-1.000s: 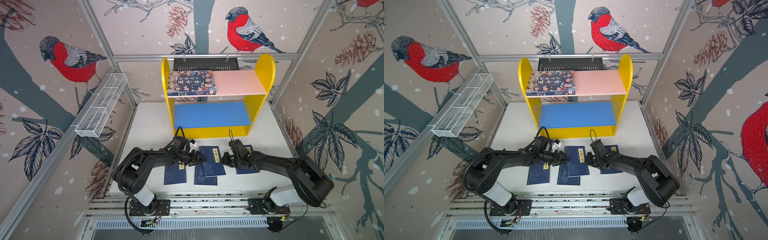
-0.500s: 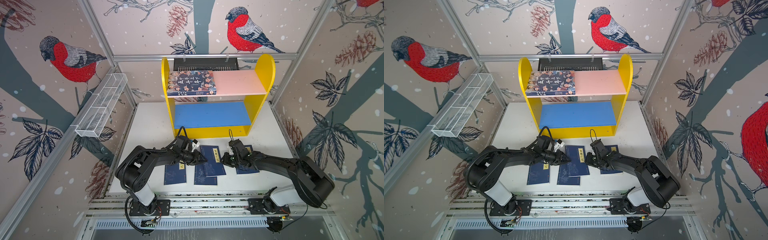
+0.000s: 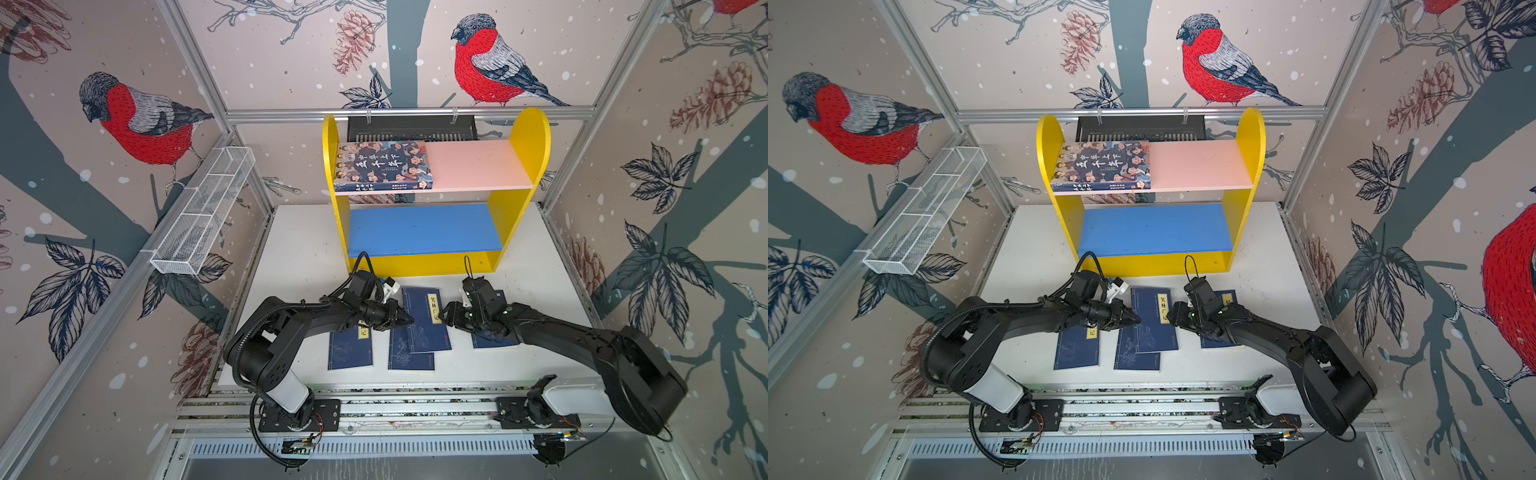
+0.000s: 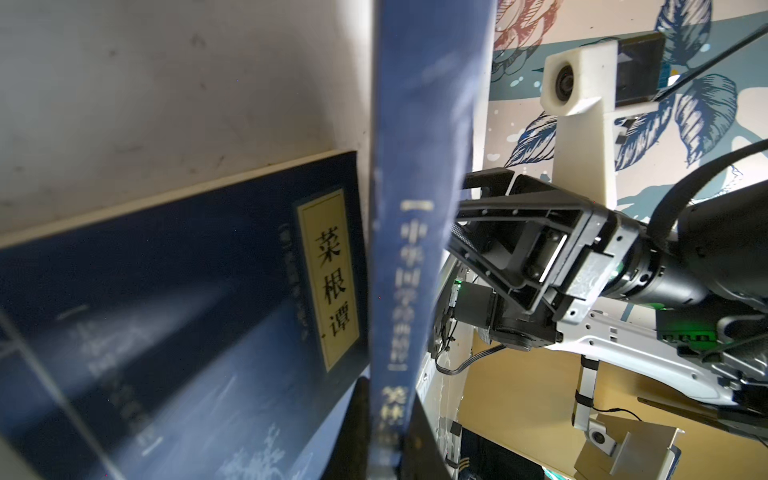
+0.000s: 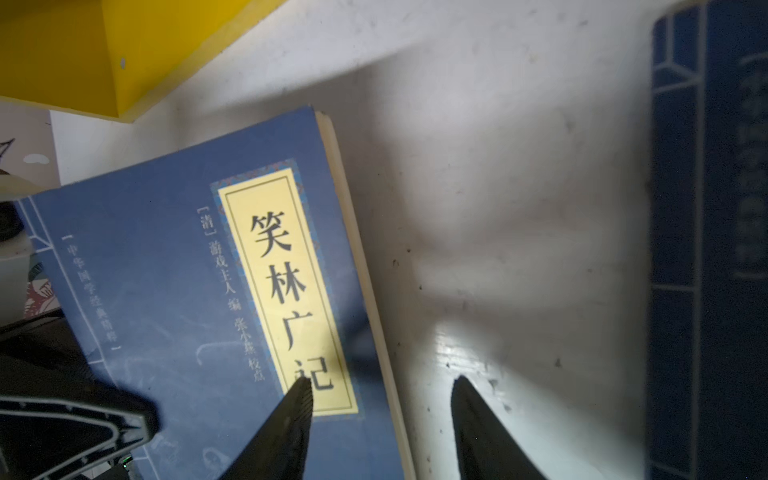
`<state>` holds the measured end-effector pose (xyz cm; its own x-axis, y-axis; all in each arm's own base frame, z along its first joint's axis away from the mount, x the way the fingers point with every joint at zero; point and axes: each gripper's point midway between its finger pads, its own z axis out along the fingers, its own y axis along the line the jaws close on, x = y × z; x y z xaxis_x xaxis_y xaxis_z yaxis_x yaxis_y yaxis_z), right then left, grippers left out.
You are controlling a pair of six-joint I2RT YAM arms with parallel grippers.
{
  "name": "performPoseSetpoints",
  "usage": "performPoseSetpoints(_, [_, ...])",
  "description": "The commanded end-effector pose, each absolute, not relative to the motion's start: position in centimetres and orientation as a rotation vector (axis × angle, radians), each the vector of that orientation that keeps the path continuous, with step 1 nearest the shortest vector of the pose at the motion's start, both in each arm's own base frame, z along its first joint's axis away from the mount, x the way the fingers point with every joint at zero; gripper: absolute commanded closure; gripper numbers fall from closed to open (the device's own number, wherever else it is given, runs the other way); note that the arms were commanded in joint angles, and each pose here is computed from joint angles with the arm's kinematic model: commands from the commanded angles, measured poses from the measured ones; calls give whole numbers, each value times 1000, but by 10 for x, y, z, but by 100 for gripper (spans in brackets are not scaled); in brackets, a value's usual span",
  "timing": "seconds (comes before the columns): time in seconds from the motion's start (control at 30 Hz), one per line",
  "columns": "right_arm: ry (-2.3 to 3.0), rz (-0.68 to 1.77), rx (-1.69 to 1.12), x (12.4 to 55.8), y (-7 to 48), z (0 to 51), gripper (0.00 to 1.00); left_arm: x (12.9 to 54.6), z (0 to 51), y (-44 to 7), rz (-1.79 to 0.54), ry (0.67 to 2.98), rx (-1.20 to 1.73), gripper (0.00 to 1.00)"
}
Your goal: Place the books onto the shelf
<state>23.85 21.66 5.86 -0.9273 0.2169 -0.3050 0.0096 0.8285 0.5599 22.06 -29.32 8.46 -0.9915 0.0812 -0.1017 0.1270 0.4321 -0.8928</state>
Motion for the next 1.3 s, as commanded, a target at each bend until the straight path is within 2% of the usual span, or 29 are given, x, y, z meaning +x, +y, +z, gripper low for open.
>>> performPoseSetpoints(0.0, [2603,768,257,241,203,74,42,220,102,-293,-1640,2542,269,100])
performPoseSetpoints(0.23, [2391,935,338,234,193,138,37,218,146,-284,-1627,2396,372,100])
performPoseSetpoints(0.5, [2149,1175,327,226,199,209,32,246,186,-249,-1616,2285,243,100])
performPoseSetpoints(0.63, [2068,1284,285,222,212,236,32,244,207,-247,-1600,2234,320,100])
performPoseSetpoints(1.0, [1955,1409,200,207,253,274,32,266,255,-220,-1589,2100,217,100])
performPoseSetpoints(1.27, [1927,1481,199,196,282,270,31,287,273,-196,-1676,2001,-14,100])
